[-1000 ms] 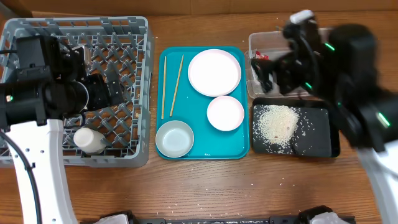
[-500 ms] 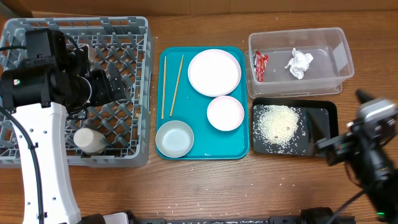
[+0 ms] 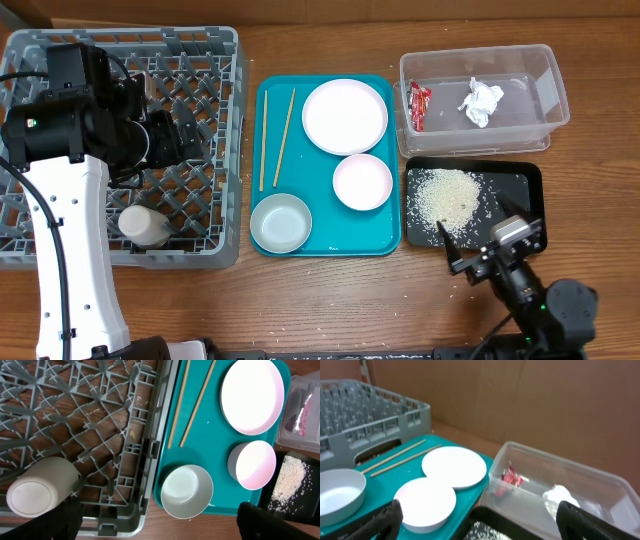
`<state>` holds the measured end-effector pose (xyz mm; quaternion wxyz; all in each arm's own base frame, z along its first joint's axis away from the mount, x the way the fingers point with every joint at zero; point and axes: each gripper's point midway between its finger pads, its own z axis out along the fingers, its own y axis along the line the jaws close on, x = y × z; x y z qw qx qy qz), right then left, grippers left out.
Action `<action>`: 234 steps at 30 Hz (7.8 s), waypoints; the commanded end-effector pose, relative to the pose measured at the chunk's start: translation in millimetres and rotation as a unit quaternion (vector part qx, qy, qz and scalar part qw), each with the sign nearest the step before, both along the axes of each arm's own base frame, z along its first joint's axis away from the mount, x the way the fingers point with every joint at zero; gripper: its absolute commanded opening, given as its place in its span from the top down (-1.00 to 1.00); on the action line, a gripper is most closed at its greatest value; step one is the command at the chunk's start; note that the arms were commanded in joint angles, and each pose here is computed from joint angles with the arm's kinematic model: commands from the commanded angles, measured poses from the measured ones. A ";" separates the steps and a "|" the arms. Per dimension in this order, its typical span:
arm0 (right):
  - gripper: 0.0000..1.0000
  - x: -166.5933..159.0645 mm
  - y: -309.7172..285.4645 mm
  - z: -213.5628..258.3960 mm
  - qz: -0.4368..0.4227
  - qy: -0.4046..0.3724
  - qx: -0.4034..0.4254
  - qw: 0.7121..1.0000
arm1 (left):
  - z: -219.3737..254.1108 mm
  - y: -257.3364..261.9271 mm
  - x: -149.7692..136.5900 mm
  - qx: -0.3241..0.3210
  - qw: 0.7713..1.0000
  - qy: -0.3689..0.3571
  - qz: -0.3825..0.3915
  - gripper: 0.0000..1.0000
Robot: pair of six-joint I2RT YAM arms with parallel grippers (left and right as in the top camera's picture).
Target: Sort waste into correct bins and load items into the dishwasher
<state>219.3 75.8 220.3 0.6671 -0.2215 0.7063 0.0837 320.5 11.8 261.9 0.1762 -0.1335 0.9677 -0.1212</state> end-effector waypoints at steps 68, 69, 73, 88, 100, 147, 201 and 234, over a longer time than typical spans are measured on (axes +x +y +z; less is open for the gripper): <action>-1.00 9.5 6.2 -44.2 0.016 -0.052 0.005 0.999 | -207.1 -242.5 26.8 0.101 0.974 0.170 -0.114 0.37; -1.00 9.5 6.2 -44.2 0.016 -0.052 0.004 0.999 | -212.1 -242.6 27.7 0.094 0.972 0.176 -0.120 0.50; -1.00 9.5 6.2 -44.2 0.016 -0.052 0.005 0.999 | -230.0 -246.1 24.4 0.064 0.965 0.208 -0.148 0.88; -1.00 9.5 6.2 -44.2 0.016 -0.052 0.004 0.999 | -139.0 -235.7 50.0 0.012 0.983 0.122 -0.137 0.92; -1.00 9.5 6.2 -44.2 0.016 -0.052 0.004 0.999 | -197.2 -216.3 25.7 0.086 0.968 0.199 -0.130 0.92; -1.00 9.5 6.2 -44.2 0.016 -0.052 0.004 0.999 | -0.3 12.8 55.2 0.517 0.841 -0.011 0.157 0.92; -1.00 9.5 6.2 -44.2 0.016 -0.052 0.005 0.999 | -76.3 -32.8 89.2 0.444 0.889 0.074 0.090 0.02; -1.00 9.5 6.2 -44.2 0.016 -0.052 0.004 0.999 | -34.9 -115.4 -49.4 0.170 0.975 0.116 -0.082 -1.00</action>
